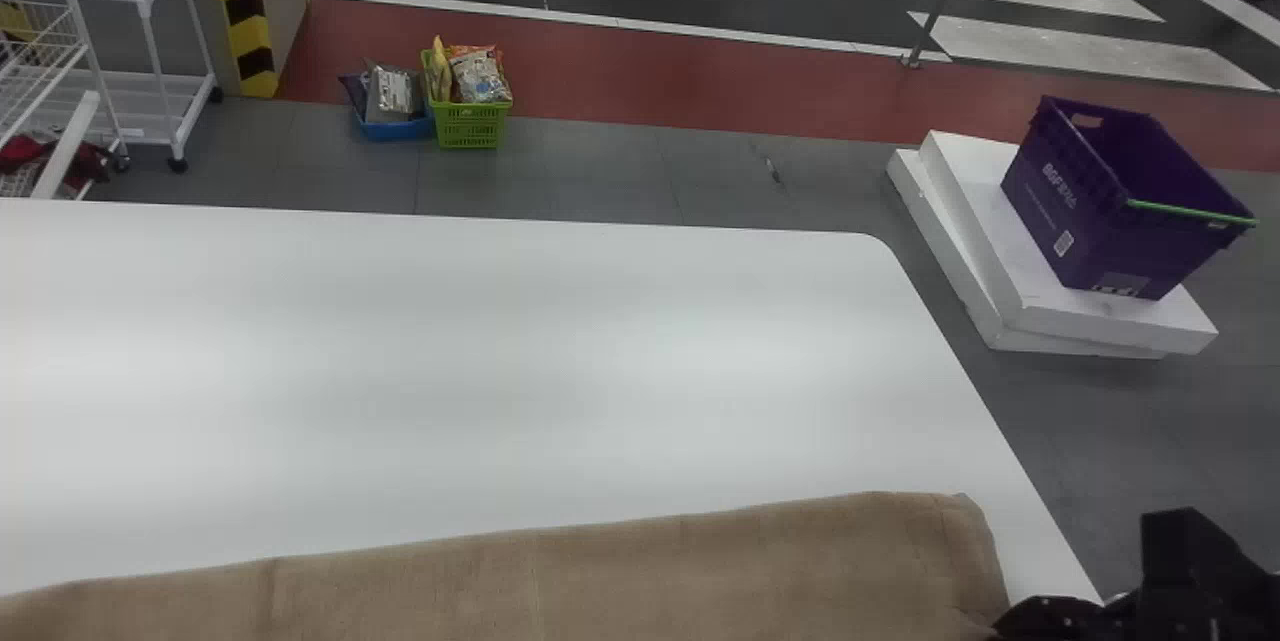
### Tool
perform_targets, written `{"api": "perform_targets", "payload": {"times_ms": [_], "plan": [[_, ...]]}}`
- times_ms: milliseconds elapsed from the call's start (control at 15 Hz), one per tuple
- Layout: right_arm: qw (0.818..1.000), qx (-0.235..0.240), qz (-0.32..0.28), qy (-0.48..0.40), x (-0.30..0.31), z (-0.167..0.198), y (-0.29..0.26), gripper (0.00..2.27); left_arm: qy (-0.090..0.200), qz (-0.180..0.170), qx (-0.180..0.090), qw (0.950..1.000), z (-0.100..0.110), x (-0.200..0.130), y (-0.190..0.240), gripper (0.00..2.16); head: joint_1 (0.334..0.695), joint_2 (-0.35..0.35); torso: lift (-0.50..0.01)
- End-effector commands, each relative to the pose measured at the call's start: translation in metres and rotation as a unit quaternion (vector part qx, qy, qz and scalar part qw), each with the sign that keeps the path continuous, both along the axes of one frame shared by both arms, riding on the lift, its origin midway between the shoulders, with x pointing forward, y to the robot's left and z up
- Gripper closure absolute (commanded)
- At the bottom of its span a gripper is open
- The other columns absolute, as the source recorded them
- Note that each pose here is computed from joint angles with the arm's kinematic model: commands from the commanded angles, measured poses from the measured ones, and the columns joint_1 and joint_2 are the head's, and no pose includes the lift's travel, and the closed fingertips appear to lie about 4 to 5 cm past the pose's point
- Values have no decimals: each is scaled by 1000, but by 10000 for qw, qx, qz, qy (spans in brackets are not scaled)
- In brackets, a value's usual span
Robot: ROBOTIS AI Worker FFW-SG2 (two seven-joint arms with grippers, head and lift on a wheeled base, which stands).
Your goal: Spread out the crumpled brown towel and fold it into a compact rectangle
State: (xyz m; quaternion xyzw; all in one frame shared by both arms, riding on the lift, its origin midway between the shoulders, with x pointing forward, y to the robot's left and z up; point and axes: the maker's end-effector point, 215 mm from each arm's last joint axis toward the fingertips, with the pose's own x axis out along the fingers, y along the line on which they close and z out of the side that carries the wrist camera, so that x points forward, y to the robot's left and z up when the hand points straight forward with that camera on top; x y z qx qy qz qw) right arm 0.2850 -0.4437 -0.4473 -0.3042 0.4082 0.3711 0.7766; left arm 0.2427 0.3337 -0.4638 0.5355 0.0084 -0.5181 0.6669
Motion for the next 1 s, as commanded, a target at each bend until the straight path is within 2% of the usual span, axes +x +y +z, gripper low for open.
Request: {"api": "perform_targets", "payload": {"times_ms": [0, 467, 733, 933], "plan": [[9998, 146, -95, -125, 4, 11, -2, 1058, -12, 7, -2, 10000, 1, 1, 0, 994, 695, -251, -127], [9988, 248, -67, -412, -1, 42, 8, 1058, -163, 26, -41, 9999, 9, 5, -1, 994, 695, -246, -127], [9990, 188, 54, -403, -9, 43, 13, 1058, -257, 43, -62, 9996, 15, 9, -3, 994, 695, -232, -127], [9991, 127, 66, -390, -14, 45, 11, 1055, -271, 28, 46, 9996, 18, 9, 1, 994, 695, -228, -127]]}}
